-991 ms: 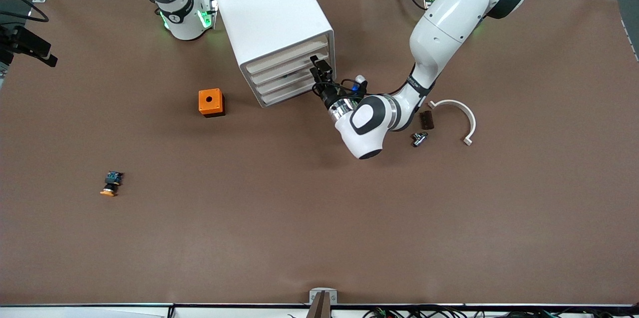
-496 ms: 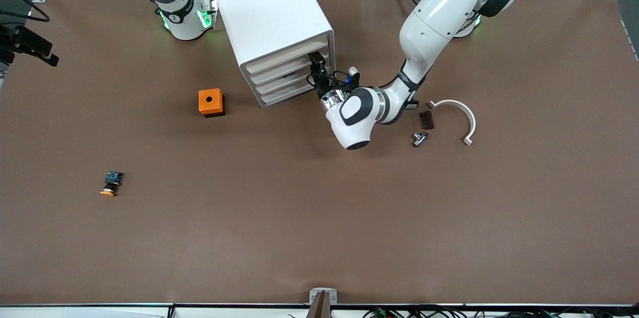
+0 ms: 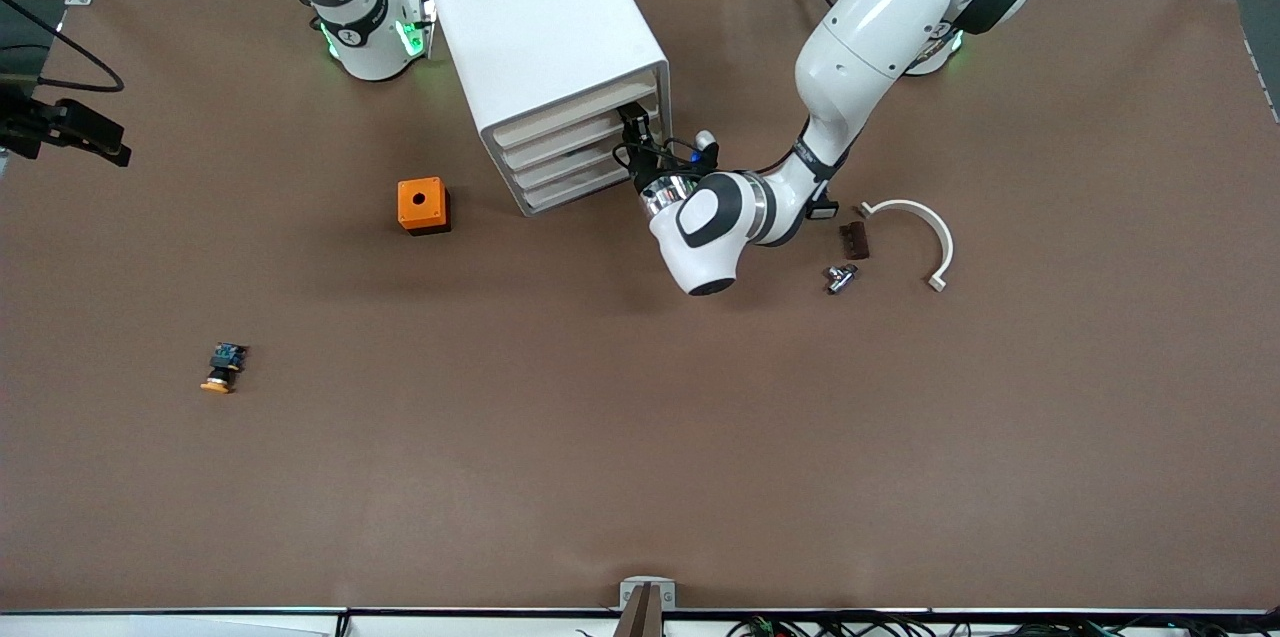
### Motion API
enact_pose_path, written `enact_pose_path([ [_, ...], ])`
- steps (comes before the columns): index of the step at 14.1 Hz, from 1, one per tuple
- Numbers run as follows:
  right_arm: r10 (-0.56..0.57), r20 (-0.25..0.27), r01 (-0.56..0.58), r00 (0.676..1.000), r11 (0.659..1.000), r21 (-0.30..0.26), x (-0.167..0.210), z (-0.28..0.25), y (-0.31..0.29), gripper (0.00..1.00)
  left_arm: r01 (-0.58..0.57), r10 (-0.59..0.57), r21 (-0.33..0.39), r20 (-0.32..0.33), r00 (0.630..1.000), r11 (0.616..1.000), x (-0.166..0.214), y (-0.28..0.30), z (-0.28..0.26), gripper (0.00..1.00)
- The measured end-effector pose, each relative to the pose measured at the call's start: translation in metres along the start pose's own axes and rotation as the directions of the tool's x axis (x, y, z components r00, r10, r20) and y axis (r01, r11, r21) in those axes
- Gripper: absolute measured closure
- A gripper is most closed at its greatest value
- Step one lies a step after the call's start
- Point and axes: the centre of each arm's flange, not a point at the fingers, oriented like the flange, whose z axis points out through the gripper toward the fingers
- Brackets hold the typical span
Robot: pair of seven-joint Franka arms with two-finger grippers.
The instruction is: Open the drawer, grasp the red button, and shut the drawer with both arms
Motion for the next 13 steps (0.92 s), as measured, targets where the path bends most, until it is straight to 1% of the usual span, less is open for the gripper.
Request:
enact_pose_path([
  [2, 0.000, 0.046, 0.000, 0.999, 1.000, -0.004, 0.020, 0.028, -0.001, 0.00, 0.017, -0.017, -0.001, 0.013, 1.000, 1.000, 0.003, 0.000, -0.010, 0.92],
  [4, -0.014, 0.081, 0.015, 0.997, 1.000, -0.013, 0.039, 0.052, -0.002, 0.00, 0.026, -0.026, -0.003, 0.038, 0.999, 1.000, 0.009, 0.001, -0.029, 0.93],
  [5, -0.020, 0.096, 0.022, 0.995, 0.999, -0.026, 0.046, 0.061, -0.002, 0.00, 0.027, -0.026, -0.006, 0.057, 0.998, 1.000, 0.013, 0.001, -0.042, 0.93],
  [7, -0.023, 0.110, 0.027, 0.994, 0.999, -0.039, 0.053, 0.068, -0.005, 0.00, 0.029, -0.028, -0.010, 0.104, 0.994, 1.000, 0.024, 0.002, -0.071, 0.93],
  [10, 0.042, 0.115, -0.037, 0.993, 0.998, -0.042, 0.053, 0.066, -0.011, 0.00, 0.033, -0.028, -0.021, 0.190, 0.981, 0.999, 0.044, 0.003, -0.120, 0.91],
  [11, 0.064, 0.122, -0.061, 0.990, 0.998, -0.029, 0.052, 0.066, -0.014, 0.00, 0.033, -0.027, -0.026, 0.218, 0.976, 0.999, 0.051, 0.003, -0.136, 0.91],
  [13, 0.141, 0.133, -0.142, 0.981, 0.990, 0.003, 0.051, 0.067, -0.021, 0.00, 0.034, -0.024, -0.034, 0.258, 0.966, 0.999, 0.062, 0.004, -0.158, 0.90],
])
